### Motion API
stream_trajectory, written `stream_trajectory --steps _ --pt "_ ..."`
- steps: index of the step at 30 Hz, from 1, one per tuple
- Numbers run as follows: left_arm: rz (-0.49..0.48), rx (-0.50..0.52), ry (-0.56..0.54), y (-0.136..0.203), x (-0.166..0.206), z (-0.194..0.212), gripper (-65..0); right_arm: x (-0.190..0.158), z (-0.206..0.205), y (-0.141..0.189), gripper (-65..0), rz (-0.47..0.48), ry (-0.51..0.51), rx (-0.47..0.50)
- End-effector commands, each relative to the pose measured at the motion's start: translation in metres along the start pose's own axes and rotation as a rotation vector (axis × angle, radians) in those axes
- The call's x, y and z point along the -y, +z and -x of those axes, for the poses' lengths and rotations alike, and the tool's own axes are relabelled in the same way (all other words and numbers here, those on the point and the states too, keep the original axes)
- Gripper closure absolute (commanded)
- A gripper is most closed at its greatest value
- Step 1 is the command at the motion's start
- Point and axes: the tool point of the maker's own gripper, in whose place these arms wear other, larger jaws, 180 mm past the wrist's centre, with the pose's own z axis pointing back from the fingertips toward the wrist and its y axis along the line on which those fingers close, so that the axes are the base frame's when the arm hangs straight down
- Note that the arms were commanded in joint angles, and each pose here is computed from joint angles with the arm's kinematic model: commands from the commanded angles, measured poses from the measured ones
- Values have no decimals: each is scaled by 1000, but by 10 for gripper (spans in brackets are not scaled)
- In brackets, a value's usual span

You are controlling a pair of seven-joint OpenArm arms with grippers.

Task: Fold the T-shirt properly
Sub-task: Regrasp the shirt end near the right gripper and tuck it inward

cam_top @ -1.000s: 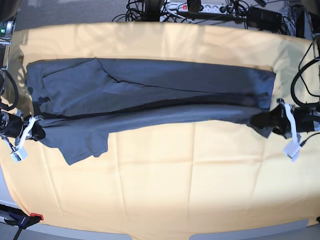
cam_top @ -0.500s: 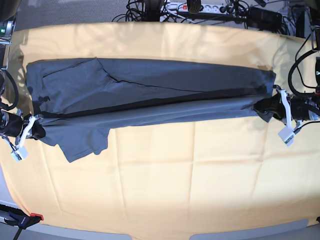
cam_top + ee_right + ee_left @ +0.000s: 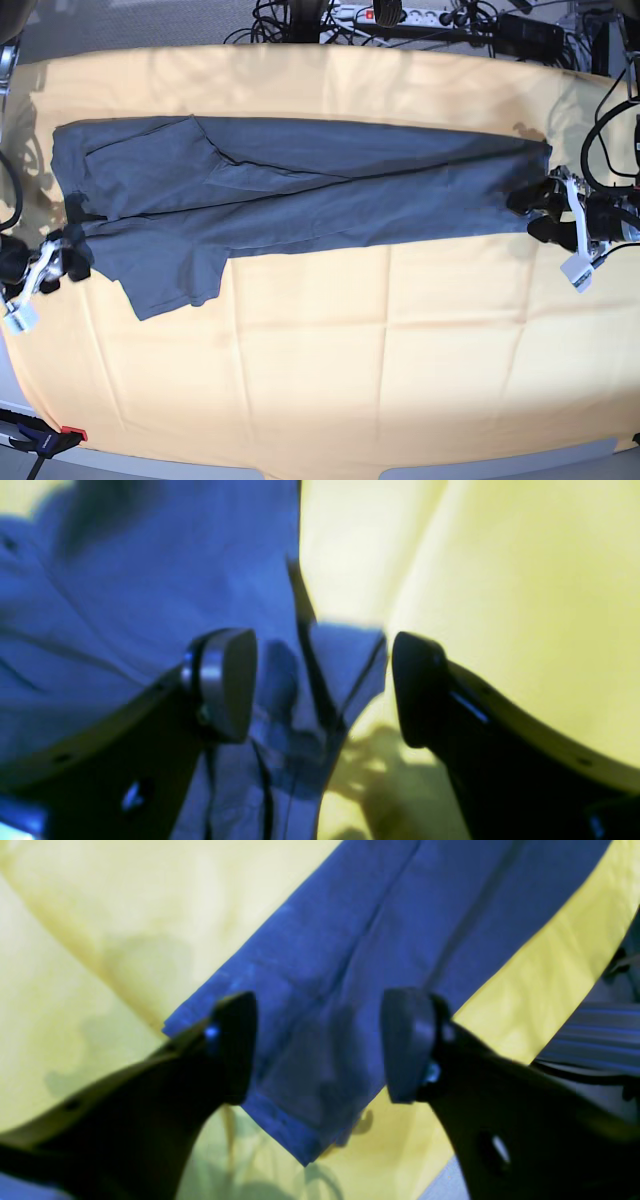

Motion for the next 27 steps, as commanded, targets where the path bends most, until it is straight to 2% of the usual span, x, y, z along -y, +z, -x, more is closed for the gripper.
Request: stream_trajectory --steps 1,4,7,10,12,16,19,22,27 --pt "-18 23 -32 12 -3 -11 -409 7 -36 19 -444 9 18 102" --pt "-17 24 -32 12 -3 -12 -409 -4 -63 22 -444 -48 -3 193" --pt "-17 24 -32 12 -3 -12 -409 -21 -63 1 -446 -82 -9 200" --pt "-18 24 -29 12 -3 -11 -409 -29 -46 -33 -446 -36 -14 130" --pt "-18 24 -29 12 -3 -11 -409 -29 -39 -51 -446 -10 -48 132" --pt "-19 23 -29 12 -3 -11 -409 -9 -32 -64 -446 81 -136 182" --pt "-21 21 -29 12 -4 -11 -409 10 -20 -68 -446 168 -176 173" --pt "-22 17 -27 11 -4 -9 -409 8 -6 -78 -446 163 -210 137" --pt "-22 18 -28 12 -4 -10 -409 -12 1 -95 -446 96 -236 127"
